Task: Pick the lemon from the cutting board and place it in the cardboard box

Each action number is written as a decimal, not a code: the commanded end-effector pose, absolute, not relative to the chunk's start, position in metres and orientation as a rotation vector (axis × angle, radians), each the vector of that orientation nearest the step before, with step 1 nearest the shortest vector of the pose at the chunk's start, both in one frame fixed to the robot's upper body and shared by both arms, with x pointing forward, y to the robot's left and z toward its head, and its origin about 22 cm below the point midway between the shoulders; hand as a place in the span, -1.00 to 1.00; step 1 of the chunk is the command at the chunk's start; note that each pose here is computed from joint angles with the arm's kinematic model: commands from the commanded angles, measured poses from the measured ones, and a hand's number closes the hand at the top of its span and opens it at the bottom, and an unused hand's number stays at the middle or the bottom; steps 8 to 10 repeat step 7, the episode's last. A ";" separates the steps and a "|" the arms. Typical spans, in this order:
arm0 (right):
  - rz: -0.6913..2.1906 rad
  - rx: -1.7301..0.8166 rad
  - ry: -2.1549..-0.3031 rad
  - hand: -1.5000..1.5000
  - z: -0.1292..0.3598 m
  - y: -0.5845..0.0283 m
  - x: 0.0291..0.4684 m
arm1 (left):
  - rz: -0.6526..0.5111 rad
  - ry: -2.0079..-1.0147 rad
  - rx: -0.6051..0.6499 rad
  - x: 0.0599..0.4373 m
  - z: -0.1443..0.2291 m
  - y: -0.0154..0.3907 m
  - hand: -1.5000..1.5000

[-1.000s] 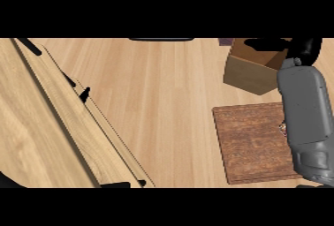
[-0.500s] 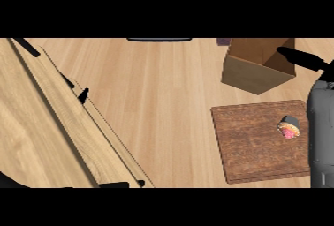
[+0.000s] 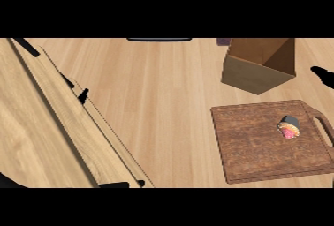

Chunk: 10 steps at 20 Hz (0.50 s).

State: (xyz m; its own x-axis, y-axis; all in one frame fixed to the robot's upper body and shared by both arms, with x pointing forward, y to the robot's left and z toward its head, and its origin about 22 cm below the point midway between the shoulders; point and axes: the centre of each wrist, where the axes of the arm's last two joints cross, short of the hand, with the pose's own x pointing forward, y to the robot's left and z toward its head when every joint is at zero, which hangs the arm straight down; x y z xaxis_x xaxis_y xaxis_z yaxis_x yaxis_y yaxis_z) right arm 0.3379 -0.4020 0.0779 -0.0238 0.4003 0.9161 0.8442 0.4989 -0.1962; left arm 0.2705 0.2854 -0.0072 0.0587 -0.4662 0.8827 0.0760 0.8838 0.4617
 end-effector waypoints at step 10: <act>-0.426 -1.111 -1.602 -1.00 0.043 -0.449 0.281 | -0.418 -1.492 0.318 0.264 -0.008 0.282 0.00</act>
